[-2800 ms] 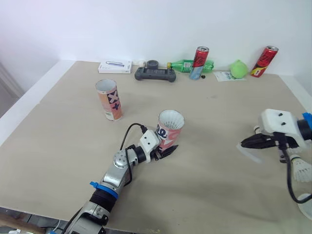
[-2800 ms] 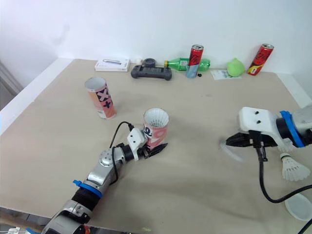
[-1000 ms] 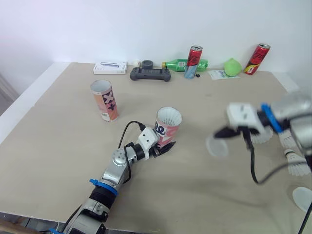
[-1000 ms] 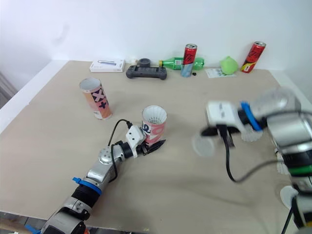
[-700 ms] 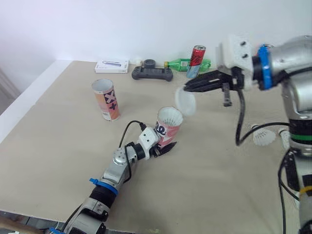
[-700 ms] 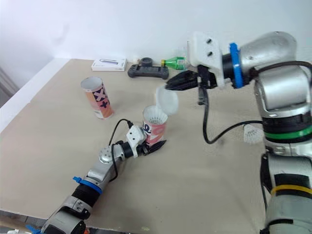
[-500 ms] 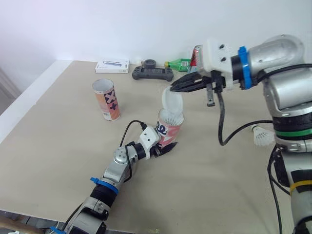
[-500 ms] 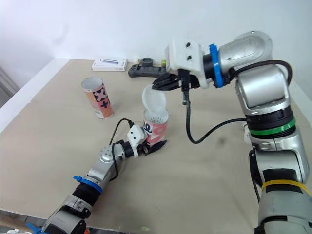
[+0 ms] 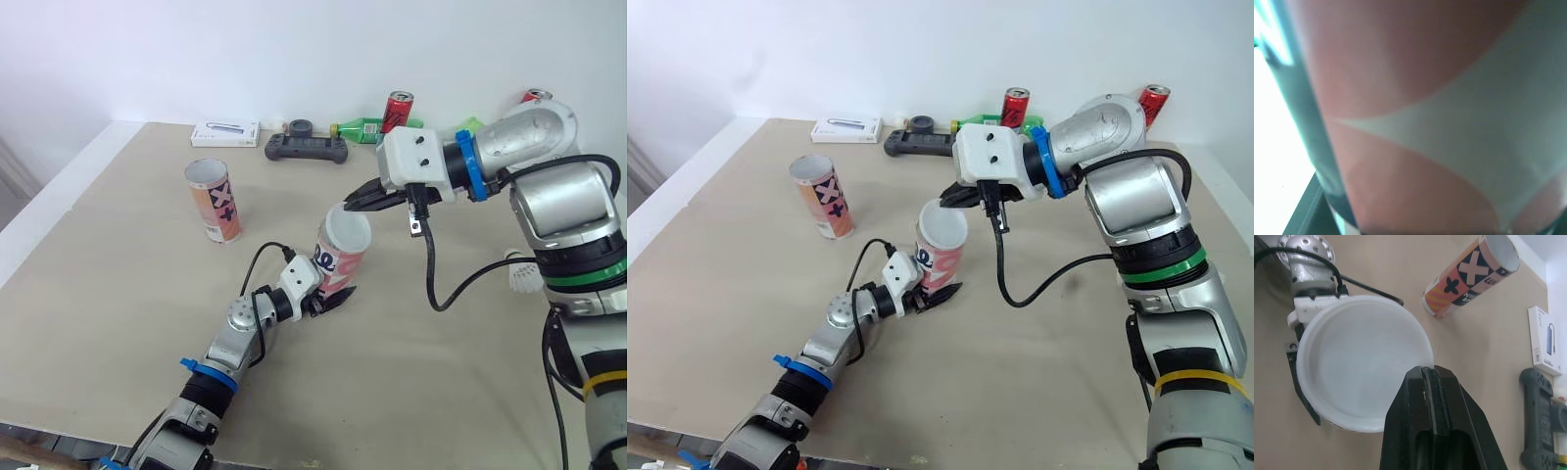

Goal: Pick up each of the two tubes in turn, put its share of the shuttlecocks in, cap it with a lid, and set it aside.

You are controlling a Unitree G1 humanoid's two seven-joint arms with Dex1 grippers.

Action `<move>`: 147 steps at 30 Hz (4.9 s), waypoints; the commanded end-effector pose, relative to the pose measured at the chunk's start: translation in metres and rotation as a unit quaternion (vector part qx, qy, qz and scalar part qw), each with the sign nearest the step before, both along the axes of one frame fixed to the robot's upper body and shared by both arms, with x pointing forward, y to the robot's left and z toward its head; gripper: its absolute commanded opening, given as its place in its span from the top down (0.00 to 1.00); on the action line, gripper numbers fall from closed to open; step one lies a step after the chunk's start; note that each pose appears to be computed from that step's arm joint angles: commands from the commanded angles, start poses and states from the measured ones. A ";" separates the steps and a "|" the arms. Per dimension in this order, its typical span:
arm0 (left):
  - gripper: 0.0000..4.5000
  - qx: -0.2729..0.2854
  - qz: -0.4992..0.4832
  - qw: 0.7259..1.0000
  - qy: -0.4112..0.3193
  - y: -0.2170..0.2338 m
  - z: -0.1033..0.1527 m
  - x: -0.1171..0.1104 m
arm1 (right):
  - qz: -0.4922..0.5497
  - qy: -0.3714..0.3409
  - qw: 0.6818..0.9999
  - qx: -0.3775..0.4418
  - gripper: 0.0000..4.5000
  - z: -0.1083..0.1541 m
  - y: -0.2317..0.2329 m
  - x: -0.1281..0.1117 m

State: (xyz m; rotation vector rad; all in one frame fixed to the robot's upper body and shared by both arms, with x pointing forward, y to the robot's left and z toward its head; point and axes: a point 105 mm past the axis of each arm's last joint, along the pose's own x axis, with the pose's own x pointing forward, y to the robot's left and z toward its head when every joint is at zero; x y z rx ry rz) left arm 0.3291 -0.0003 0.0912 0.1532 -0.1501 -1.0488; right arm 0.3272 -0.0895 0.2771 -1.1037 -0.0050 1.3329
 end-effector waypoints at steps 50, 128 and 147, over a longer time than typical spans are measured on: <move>0.37 0.008 -0.006 1.000 0.005 -0.001 -0.004 -0.005 | 0.016 0.070 0.997 0.021 0.99 -0.023 0.015 -0.011; 0.00 -0.003 -0.017 0.999 0.046 0.135 0.102 -0.052 | -0.170 0.192 0.877 0.406 0.05 -0.165 0.039 -0.034; 0.00 0.022 0.028 0.996 0.080 0.158 0.070 -0.064 | -0.143 0.203 0.877 0.412 0.22 -0.174 0.084 -0.002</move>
